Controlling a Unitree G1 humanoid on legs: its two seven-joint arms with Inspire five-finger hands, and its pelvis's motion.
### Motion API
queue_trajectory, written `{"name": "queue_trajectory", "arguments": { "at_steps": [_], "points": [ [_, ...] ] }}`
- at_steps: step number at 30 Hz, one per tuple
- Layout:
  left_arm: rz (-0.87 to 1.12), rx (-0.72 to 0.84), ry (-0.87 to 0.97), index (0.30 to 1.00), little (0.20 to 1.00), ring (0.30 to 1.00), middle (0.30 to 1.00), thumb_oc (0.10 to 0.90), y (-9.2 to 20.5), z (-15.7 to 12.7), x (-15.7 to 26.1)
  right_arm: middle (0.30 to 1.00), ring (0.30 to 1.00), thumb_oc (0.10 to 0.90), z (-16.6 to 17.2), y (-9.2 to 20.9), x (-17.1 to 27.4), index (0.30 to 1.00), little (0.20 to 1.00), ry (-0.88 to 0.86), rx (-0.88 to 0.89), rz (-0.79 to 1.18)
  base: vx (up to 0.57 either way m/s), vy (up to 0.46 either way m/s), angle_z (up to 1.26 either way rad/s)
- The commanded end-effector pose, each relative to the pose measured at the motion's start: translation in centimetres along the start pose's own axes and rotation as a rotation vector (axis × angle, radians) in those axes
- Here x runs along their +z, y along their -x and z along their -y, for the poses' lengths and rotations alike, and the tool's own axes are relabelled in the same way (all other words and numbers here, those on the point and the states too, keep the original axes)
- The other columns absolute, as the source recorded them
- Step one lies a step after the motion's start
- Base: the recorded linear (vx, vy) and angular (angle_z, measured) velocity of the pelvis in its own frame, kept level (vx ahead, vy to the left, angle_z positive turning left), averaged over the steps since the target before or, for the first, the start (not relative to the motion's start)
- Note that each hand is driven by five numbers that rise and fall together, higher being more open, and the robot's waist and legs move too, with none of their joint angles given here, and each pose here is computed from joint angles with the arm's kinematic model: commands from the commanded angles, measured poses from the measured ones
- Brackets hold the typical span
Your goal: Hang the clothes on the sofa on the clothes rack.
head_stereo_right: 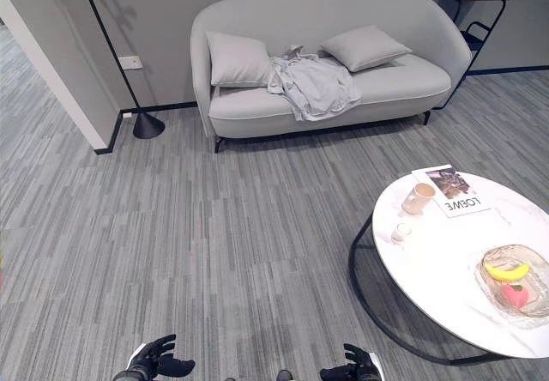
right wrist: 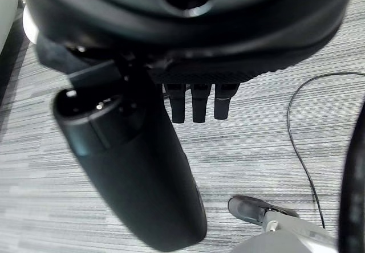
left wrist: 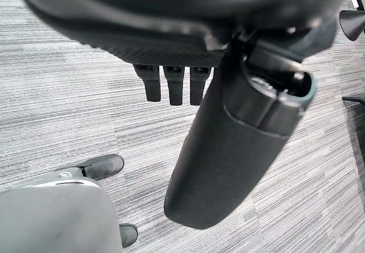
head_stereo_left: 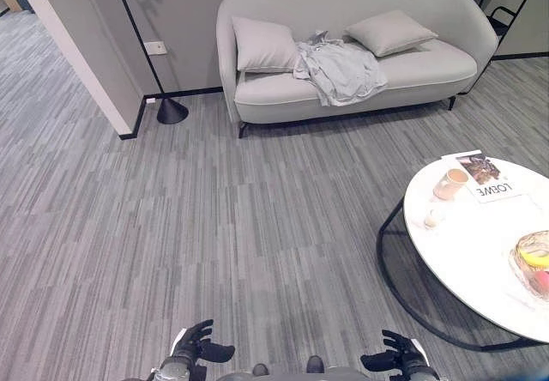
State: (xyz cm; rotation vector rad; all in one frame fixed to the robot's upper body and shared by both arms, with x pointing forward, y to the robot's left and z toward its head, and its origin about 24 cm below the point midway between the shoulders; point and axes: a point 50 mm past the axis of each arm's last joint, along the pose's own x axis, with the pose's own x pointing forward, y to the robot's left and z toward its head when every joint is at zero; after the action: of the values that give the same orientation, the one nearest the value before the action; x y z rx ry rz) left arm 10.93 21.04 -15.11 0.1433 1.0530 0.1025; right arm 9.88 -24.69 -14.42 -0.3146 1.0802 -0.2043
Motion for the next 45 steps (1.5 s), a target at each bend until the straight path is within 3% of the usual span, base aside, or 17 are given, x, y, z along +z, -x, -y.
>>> {"name": "queue_trajectory", "arguments": {
  "at_steps": [1,9,14,22,25,30,45],
  "points": [
    [0.095,0.029,0.0,0.9,0.9,0.9,0.9,0.8,-0.6,-0.7,2.8,0.9,0.9,0.8,1.1,-0.3,2.9,0.9,0.9,-0.014,-0.036,0.118,0.0,-0.087,-0.02],
    [0.172,0.021,-0.02,0.9,0.9,0.9,0.9,0.8,-0.8,-0.6,5.4,0.9,0.9,0.8,2.3,0.2,6.6,0.9,0.9,-0.098,-0.06,0.275,-0.03,-0.109,0.07],
    [0.155,-0.001,-0.021,0.9,0.9,0.9,0.9,0.8,-0.8,0.5,5.0,0.9,0.9,0.8,2.1,0.3,6.3,0.9,0.9,-0.136,-0.068,0.269,0.24,-0.01,0.28],
    [0.087,0.05,0.015,0.9,0.9,0.9,0.9,0.8,-0.7,-0.6,2.9,0.9,0.9,0.8,1.2,0.1,6.3,0.9,0.9,-0.045,-0.036,0.261,0.43,0.168,-0.29],
    [0.107,0.067,0.042,0.9,0.9,0.9,0.9,0.8,-0.6,-1.4,3.3,0.9,0.9,0.8,1.4,-0.3,6.3,0.9,0.9,0.01,-0.034,0.238,0.39,0.227,-0.76],
    [0.132,0.087,0.01,0.9,0.9,0.9,0.9,0.8,-0.8,-2.0,4.5,0.9,0.9,0.8,2.1,-0.3,6.6,0.9,0.9,-0.052,-0.068,0.239,0.26,0.183,-0.09],
    [0.218,0.032,-0.012,0.9,0.9,0.9,0.9,0.8,-0.7,-0.6,6.2,0.9,0.9,0.8,4.4,-0.1,5.4,0.9,0.9,-0.012,-0.129,0.217,0.39,-0.16,0.16]
  ]
}}
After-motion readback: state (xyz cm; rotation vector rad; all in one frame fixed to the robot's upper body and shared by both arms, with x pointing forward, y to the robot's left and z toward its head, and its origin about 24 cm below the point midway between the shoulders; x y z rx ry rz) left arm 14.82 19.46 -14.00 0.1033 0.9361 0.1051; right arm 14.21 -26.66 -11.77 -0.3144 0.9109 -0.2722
